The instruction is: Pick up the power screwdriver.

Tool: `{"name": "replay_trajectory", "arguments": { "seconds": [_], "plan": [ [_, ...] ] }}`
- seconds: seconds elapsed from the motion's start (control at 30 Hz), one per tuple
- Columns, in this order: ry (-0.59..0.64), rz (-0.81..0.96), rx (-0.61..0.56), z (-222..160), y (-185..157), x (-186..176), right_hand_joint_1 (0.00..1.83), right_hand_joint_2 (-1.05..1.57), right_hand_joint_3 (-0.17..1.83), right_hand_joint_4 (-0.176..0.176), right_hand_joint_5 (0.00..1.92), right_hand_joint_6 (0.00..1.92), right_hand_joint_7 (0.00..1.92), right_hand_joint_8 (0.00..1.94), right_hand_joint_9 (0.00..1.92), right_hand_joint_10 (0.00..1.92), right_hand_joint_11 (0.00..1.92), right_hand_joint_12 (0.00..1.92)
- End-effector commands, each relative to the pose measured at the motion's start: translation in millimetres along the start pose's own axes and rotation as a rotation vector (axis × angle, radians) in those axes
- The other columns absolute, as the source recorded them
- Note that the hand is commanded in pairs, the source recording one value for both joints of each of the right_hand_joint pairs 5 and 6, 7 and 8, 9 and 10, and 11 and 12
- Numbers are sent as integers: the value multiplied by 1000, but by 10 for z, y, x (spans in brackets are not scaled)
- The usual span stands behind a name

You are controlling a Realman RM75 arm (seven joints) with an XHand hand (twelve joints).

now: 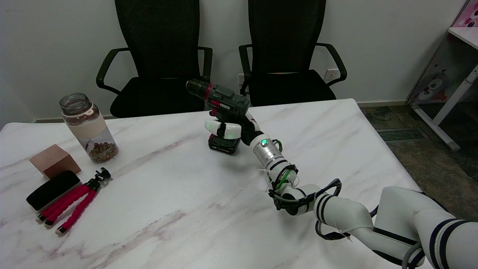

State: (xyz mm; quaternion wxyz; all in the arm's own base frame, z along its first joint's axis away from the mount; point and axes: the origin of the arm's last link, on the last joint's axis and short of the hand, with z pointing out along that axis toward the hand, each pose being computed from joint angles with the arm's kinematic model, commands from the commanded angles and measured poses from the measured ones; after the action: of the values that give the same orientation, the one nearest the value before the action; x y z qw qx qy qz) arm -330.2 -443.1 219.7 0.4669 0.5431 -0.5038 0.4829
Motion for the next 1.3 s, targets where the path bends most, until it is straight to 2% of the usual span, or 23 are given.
{"name": "replay_trajectory", "arguments": {
  "seconds": [0.03, 0.2, 0.23, 0.3, 0.4, 0.47, 0.6, 0.73, 0.83, 0.87, 0.9, 0.93, 0.97, 1.13, 1.3],
  "plan": [
    [-3, 5, -9, 3, 12, -4, 1058, 230, 1214, 133, 587, 587, 587, 587, 1126, 1126, 725, 725],
    [-4, 6, -10, 4, 11, -8, 1063, 311, 1231, 139, 662, 662, 662, 662, 1200, 1200, 872, 872],
    [-4, 6, -10, 4, 10, -8, 1015, 343, 1212, 161, 700, 700, 700, 700, 1219, 1219, 896, 896],
    [-4, 7, -9, 5, 7, -12, 1034, 395, 1166, 175, 781, 781, 781, 781, 1246, 1246, 915, 915],
    [-5, 7, -9, 5, 7, -12, 1086, 448, 1123, 155, 903, 903, 903, 903, 1282, 1282, 958, 958],
    [-7, 8, -7, 7, 3, -24, 1076, 466, 1126, 174, 943, 943, 943, 943, 1300, 1300, 991, 991],
    [-14, 8, -13, 21, -4, -41, 1070, 507, 1148, 175, 1004, 1004, 1004, 1004, 1339, 1339, 1055, 1055],
    [-16, 7, -8, 33, -21, -44, 1065, 552, 1158, 135, 1032, 1032, 1032, 1032, 1375, 1375, 1091, 1091],
    [-17, 8, -6, 39, -31, -47, 1061, 574, 1156, 127, 1038, 1038, 1038, 1038, 1410, 1410, 1120, 1120],
    [-17, 8, -6, 39, -31, -47, 1059, 588, 1157, 106, 1051, 1051, 1051, 1051, 1433, 1433, 1141, 1141],
    [-17, 9, -3, 45, -41, -50, 1060, 597, 1157, 52, 1062, 1062, 1062, 1062, 1448, 1448, 1149, 1149],
    [-19, 10, 1, 53, -56, -52, 1058, 605, 1162, 15, 1079, 1079, 1079, 1079, 1464, 1464, 1160, 1160],
    [-20, 12, 3, 55, -63, -58, 1057, 611, 1170, 4, 1096, 1096, 1096, 1096, 1477, 1477, 1174, 1174],
    [-23, 11, 13, 79, -103, -55, 1054, 650, 1189, -17, 1152, 1152, 1152, 1152, 1613, 1613, 1255, 1255],
    [-40, 0, 18, 97, -129, -81, 1030, 616, 1265, -19, 1234, 1234, 1234, 1234, 1706, 1706, 1274, 1274]
  ]
}}
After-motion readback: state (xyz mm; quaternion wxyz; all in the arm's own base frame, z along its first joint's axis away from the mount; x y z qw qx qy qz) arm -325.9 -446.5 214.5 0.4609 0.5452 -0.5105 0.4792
